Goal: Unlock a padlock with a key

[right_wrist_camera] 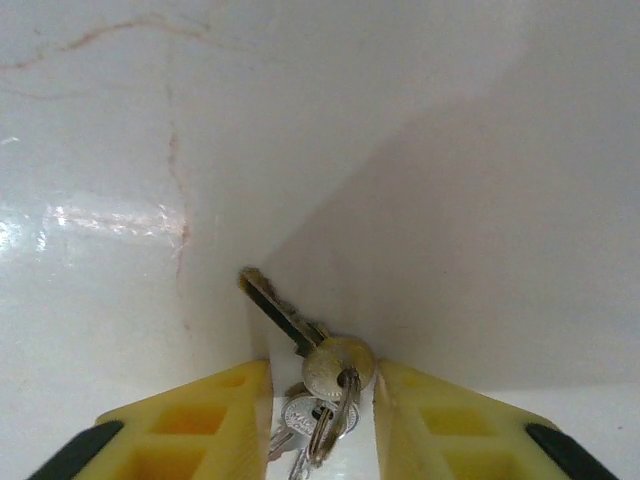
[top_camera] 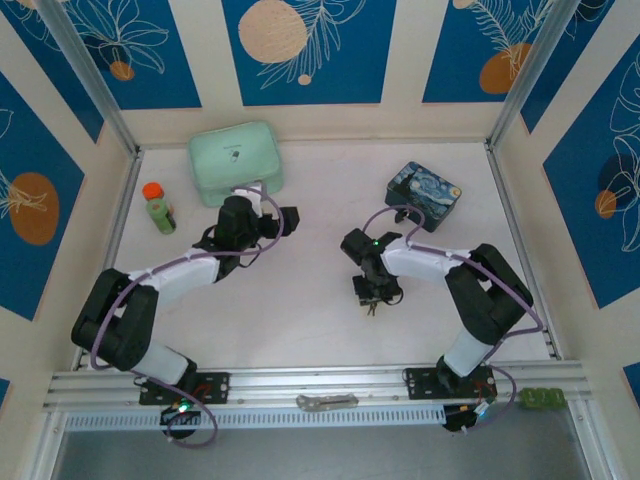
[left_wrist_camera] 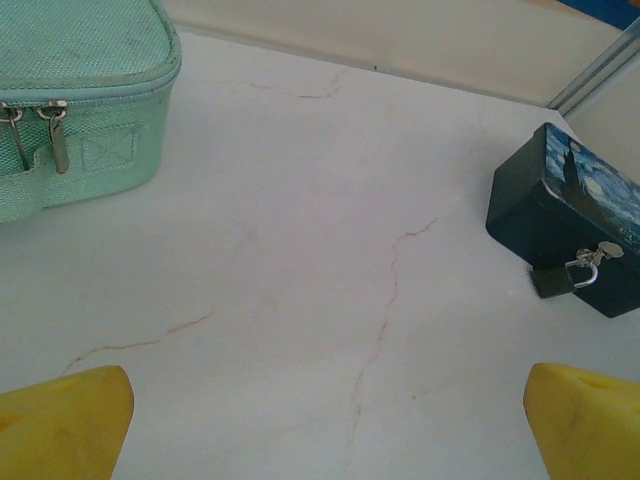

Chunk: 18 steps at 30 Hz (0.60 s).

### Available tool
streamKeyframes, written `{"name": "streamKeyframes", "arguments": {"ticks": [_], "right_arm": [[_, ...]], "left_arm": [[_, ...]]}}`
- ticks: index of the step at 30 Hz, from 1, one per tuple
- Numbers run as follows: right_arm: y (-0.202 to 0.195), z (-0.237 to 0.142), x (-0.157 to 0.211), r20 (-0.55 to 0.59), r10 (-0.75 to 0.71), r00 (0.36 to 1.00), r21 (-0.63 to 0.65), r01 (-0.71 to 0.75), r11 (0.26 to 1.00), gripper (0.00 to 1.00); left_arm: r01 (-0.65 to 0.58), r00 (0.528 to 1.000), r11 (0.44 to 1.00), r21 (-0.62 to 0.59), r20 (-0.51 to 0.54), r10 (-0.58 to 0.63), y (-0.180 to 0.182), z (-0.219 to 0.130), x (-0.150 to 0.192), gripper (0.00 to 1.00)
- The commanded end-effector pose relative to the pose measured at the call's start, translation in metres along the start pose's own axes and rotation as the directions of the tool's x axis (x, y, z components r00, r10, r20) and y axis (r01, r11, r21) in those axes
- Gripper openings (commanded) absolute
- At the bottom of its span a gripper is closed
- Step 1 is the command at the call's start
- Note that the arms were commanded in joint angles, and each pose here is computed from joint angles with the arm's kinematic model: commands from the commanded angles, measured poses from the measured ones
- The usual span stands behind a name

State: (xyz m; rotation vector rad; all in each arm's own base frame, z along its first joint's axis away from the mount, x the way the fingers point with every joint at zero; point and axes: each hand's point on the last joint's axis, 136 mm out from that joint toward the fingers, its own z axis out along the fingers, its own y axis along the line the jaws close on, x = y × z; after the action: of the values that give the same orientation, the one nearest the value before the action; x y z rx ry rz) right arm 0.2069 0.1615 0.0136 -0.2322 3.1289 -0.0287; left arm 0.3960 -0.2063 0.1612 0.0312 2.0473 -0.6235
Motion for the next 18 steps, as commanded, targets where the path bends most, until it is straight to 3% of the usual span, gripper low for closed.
{"name": "streamKeyframes", "arguments": {"ticks": [1,8,13,18], "right_arm": [[0.001,0.014,0.011,-0.041,0.036,0.998,-0.037,-0.038,0.999,0.24],[0.013,0.007,0.003,0.021,0.011,1.0,-0.127,-0.008,0.992,0.0],[0.03,-0.021,-0.024,0.152,0.014,0.988,-0.289,0.031,0.957,0.0],[0.053,-0.067,-0.057,0.317,0.045,0.948,-0.479,0.119,0.87,0.0]], "left_arm": [[0.02,0.999,0.999,0.041,0.031,-0.022,-0.011,-0.009,-0.013,1.0],[0.059,0.996,0.994,0.091,0.058,-0.065,-0.023,-0.016,-0.025,1.0],[0.136,0.988,0.98,0.146,0.051,-0.145,-0.033,-0.021,-0.028,1.0],[0.28,0.96,0.941,0.189,-0.047,-0.276,-0.044,-0.021,-0.006,0.99]]}}
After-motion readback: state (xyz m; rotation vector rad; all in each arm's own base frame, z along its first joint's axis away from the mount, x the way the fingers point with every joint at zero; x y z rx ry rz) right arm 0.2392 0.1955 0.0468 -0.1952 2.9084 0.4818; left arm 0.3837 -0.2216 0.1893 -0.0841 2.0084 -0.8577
